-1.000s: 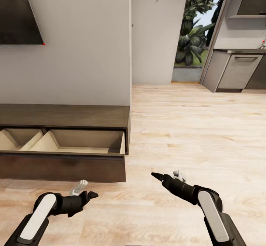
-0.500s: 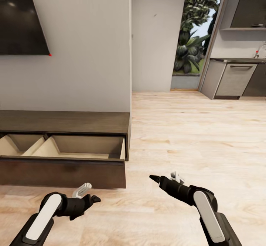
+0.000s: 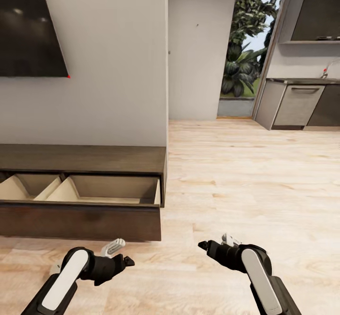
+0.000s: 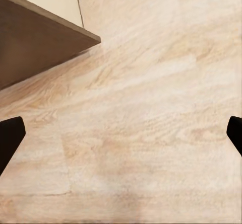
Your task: Place each of the two pumpkins and all three candles from the living room inside a cabinet in the living room (use any cabinet), then make sure every cabinet is closed, and position the cauldron so it is next to a table in the living room.
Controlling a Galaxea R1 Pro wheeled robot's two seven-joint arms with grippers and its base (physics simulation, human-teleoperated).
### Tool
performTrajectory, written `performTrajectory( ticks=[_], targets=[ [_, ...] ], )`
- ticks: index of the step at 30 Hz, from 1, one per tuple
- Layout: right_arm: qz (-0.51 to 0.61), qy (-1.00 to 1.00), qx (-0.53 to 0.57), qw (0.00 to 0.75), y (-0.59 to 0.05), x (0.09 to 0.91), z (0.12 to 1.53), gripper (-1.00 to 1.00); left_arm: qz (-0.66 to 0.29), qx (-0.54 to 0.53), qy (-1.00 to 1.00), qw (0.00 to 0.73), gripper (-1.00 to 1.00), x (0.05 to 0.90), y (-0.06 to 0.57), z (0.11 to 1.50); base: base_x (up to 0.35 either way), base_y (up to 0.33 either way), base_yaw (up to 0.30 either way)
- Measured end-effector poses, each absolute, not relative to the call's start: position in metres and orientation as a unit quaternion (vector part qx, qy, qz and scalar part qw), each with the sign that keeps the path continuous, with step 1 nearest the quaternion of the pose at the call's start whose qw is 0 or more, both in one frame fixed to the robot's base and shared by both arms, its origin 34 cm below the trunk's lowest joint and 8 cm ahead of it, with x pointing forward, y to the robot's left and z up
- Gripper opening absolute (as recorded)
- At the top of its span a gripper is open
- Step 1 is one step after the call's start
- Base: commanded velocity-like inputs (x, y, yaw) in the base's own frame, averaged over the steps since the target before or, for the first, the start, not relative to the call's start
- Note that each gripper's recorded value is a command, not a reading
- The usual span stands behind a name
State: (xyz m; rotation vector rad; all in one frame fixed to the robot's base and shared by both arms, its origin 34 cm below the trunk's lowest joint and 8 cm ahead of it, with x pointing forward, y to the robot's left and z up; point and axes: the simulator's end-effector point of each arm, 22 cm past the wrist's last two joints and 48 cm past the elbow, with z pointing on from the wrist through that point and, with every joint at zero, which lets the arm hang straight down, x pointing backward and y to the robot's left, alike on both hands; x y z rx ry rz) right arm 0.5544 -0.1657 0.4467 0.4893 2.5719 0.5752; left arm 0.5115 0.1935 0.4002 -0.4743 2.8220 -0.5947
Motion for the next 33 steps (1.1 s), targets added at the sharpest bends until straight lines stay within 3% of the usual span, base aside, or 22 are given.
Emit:
performTrajectory(
  ticks=[13,33],
  targets=[
    [0.175,0.95,0.147,0.213,-0.16,0.551,0.466,1.0,-0.128,-0.176,0.971,0.099,1.0,0.511,0.226,0.417,0.0,0.0,0.029],
    [0.099,0.97,0.11,0.191,-0.15,0.538,0.468,1.0,-0.081,-0.185,0.976,0.085,1.0,0.505,0.246,0.423,0.0,0.0,0.272]
  ],
)
